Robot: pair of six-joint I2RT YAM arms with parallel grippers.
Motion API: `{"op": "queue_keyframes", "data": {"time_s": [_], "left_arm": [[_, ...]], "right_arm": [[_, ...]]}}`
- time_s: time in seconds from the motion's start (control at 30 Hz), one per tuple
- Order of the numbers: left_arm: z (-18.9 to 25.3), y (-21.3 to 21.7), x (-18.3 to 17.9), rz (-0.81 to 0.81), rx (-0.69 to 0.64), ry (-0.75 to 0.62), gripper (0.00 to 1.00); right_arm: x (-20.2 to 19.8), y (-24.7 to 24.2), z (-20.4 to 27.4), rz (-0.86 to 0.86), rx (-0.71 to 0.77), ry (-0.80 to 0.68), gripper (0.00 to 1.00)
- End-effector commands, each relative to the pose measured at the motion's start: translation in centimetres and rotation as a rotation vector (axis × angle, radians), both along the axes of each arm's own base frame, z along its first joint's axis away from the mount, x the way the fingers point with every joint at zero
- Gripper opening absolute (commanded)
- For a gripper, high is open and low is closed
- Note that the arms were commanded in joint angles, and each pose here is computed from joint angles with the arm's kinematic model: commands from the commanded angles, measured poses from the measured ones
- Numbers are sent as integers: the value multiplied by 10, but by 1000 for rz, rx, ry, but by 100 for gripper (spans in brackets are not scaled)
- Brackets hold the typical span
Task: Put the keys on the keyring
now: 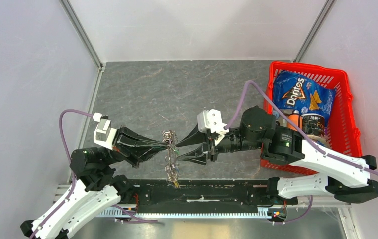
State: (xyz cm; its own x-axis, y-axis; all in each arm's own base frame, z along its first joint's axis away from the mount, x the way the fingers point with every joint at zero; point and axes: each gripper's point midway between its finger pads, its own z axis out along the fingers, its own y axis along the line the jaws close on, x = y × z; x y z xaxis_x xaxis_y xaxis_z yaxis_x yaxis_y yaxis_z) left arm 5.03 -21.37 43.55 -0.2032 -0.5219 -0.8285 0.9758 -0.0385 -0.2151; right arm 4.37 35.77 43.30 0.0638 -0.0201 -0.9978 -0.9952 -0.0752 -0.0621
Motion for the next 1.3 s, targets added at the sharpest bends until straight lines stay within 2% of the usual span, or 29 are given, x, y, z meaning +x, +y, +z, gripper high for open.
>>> {"op": "queue_keyframes", "data": {"time_s": [0.0, 0.43, 1.1, 1.27], "left_arm": [[27, 11, -4, -4, -124, -20, 2], [30, 13, -8, -10, -131, -34, 2], [35, 18, -14, -22, -155, -40, 2], [33, 17, -13, -21, -154, -37, 2]], "right_arm": [[7, 2, 39, -21, 111, -86, 46], [9, 7, 45, -25, 123, -102, 35], [7, 11, 47, -9, 145, -84, 32], [6, 14, 49, 1, 149, -75, 24]]}}
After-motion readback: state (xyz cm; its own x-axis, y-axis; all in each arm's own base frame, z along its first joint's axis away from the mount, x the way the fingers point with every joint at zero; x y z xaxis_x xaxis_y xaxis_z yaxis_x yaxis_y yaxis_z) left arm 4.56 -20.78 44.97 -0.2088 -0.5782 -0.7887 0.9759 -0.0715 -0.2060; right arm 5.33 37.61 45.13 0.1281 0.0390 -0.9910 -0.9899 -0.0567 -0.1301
